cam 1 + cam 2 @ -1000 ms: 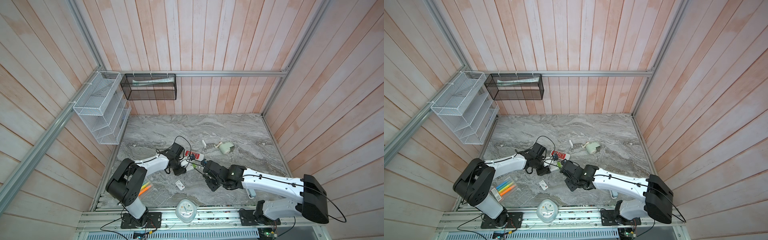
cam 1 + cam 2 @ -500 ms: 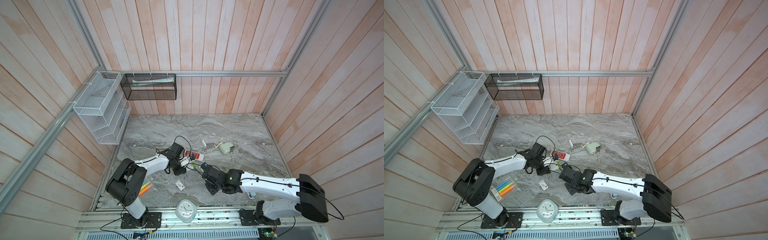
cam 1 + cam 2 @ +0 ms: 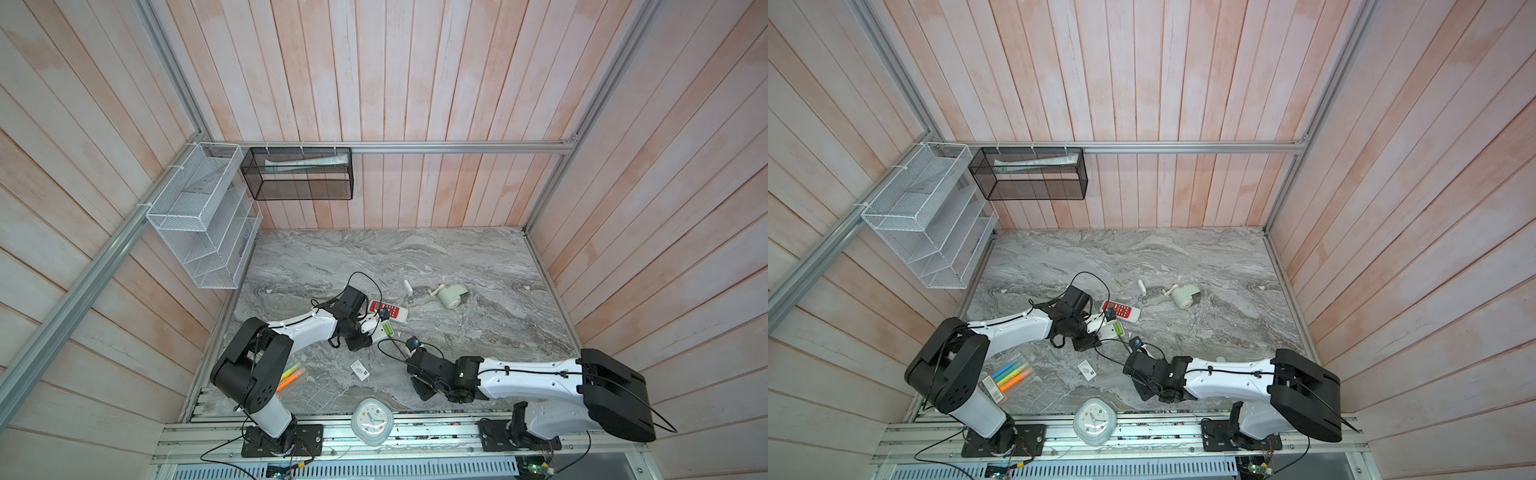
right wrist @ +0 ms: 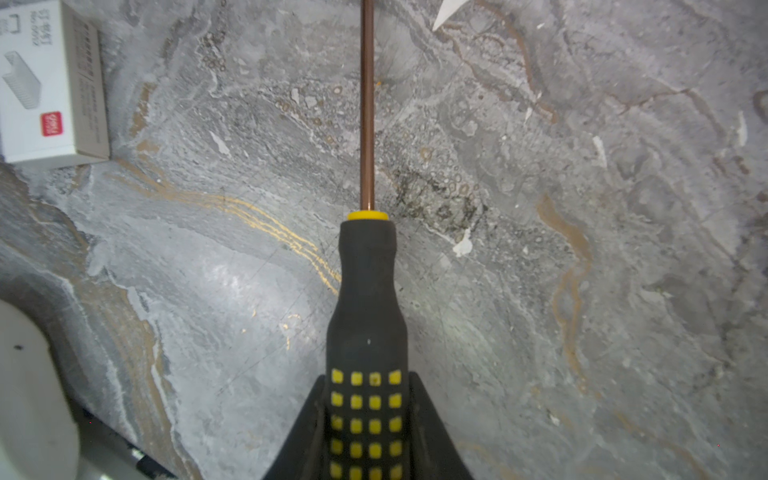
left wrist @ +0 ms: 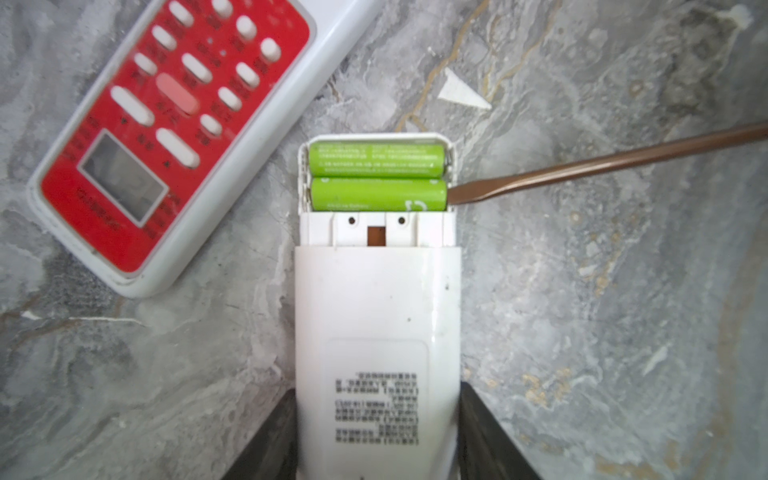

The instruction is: Unload the batteries from the remote control

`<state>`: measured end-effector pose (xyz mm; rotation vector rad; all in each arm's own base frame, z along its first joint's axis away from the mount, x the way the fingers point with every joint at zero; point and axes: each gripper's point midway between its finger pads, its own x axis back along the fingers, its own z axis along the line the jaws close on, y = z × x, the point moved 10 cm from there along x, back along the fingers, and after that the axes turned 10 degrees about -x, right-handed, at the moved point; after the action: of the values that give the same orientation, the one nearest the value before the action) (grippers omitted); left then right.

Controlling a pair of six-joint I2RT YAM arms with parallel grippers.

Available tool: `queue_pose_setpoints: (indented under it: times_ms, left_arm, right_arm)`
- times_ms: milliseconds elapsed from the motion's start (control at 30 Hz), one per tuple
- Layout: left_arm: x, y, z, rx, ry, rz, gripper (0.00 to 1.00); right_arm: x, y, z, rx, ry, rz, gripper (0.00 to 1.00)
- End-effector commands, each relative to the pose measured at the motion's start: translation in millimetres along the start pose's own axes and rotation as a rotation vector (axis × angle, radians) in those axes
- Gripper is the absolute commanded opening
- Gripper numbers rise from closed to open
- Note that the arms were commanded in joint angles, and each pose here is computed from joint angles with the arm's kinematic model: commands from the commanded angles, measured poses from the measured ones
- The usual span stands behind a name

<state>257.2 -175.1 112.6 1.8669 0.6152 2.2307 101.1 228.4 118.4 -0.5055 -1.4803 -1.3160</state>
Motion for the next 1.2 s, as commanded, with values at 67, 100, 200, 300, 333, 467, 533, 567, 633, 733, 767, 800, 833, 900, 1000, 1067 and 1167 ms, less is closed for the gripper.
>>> queue_pose_setpoints:
  times_ms: [67, 100, 200, 300, 333, 467, 533, 567, 633, 733, 767, 800, 833, 900, 1000, 1067, 1167]
  left_arm:
    - [-4.1, -6.3, -19.8, -0.016, -0.124, -0.001, 0.53]
    - [-4.0, -6.8, -20.2, -0.016, -0.128, -0.001, 0.53]
    - [-4.1, -6.2, -21.3, -0.017, -0.139, -0.005, 0.52]
    - [-4.6, -5.9, -21.5, -0.015, -0.147, -0.011, 0.52]
    - [-4.5, -5.5, -21.9, -0.017, -0.151, -0.013, 0.52]
    - [-4.9, -6.6, -23.6, -0.017, -0.164, -0.011, 0.51]
    - [-5.0, -6.4, -23.5, -0.018, -0.166, -0.012, 0.51]
    - [-5.2, -6.3, -23.5, -0.016, -0.169, -0.011, 0.51]
    - [-5.4, -6.1, -23.8, -0.016, -0.176, -0.012, 0.51]
    - [-6.4, -5.8, -23.4, -0.012, -0.178, -0.009, 0.5]
    - [-6.9, -6.4, -22.7, -0.006, -0.179, -0.003, 0.5]
    - [-7.4, -6.4, -22.1, -0.004, -0.18, 0.003, 0.5]
    - [-8.2, -6.6, -21.3, 0.001, -0.176, 0.011, 0.5]
    - [-8.8, -6.9, -18.8, 0.015, -0.167, 0.022, 0.5]
    - [-7.4, -7.4, -12.7, 0.052, -0.143, 0.027, 0.49]
    - [-6.2, -6.9, -7.9, 0.077, -0.123, 0.028, 0.5]
    - [-4.3, -5.9, -2.3, 0.113, -0.115, 0.036, 0.5]
  right_arm:
    - [-8.4, 16.8, 8.6, -0.074, 0.032, -0.153, 0.0]
    - [-9.8, 15.7, 8.2, -0.072, 0.032, -0.156, 0.0]
    - [-13.5, 13.2, 7.0, -0.072, 0.025, -0.154, 0.0]
    - [-15.4, 12.4, 6.4, -0.074, 0.029, -0.164, 0.0]
    - [-16.3, 11.7, 5.6, -0.074, 0.025, -0.167, 0.0]
    - [-18.9, 11.6, 4.5, -0.078, 0.02, -0.188, 0.0]
    - [-20.4, 11.7, 4.4, -0.079, 0.017, -0.195, 0.0]
    - [-21.7, 10.9, 4.2, -0.078, 0.018, -0.195, 0.0]
    - [-24.5, 10.0, 4.2, -0.079, 0.017, -0.195, 0.0]
    - [-28.7, 7.8, 3.8, -0.073, 0.01, -0.183, 0.0]
    - [-29.8, 7.0, 3.4, -0.071, 0.005, -0.178, 0.0]
    - [-30.0, 6.4, 3.6, -0.071, 0.006, -0.176, 0.0]
    - [-30.4, 5.7, 3.1, -0.07, 0.004, -0.174, 0.0]
    - [-30.2, 4.9, 1.9, -0.076, -0.003, -0.171, 0.0]
    - [-29.1, 3.8, -1.0, -0.096, -0.021, -0.173, 0.0]
    - [-28.6, 3.6, -2.5, -0.112, -0.03, -0.178, 0.0]
    - [-29.2, 3.3, -3.3, -0.121, -0.046, -0.174, 0.0]
